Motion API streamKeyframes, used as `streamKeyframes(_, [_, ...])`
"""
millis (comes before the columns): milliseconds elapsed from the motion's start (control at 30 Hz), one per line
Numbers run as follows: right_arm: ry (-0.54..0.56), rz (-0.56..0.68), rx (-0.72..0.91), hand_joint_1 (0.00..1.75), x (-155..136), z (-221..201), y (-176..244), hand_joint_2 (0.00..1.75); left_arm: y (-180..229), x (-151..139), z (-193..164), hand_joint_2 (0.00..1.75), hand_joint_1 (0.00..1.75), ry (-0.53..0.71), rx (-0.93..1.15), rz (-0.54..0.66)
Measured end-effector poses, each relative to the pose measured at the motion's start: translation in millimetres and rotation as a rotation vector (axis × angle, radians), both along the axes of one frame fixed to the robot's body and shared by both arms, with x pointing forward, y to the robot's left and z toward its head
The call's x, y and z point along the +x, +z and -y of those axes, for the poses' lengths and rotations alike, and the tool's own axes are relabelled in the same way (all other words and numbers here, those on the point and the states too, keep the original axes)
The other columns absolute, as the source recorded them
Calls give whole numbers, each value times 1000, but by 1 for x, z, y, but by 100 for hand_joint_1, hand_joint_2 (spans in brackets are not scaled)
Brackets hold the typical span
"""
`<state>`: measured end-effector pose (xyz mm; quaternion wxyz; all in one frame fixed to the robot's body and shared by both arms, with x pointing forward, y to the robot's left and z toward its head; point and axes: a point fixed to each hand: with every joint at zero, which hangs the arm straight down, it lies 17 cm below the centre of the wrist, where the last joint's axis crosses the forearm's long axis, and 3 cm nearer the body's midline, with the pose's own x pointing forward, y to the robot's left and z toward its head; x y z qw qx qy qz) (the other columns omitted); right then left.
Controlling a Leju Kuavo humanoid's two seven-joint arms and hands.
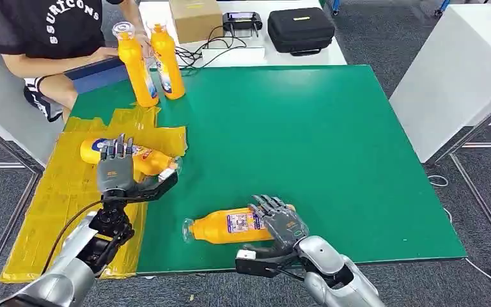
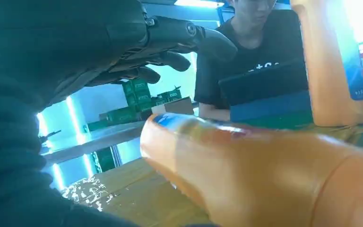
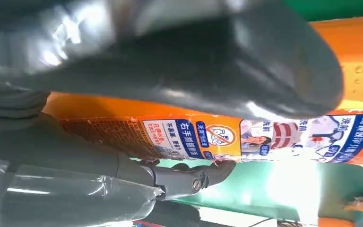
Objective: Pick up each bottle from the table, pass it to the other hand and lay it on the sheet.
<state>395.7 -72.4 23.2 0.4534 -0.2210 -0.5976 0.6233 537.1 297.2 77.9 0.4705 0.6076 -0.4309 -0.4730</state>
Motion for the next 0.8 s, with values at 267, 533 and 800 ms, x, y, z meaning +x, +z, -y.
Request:
streamKeyframes(267, [-83, -15, -96, 166, 11, 17, -19, 175, 7, -1, 15, 0, 0, -58, -30, 27])
streamKeyframes(533, [-130, -20, -255, 175, 34, 23, -43, 175, 35, -1, 50, 0, 0, -124, -99, 104])
streamKeyframes(800, [-209, 27, -133, 175, 44, 17, -29, 175, 46, -7, 70, 175, 0, -215, -182, 155])
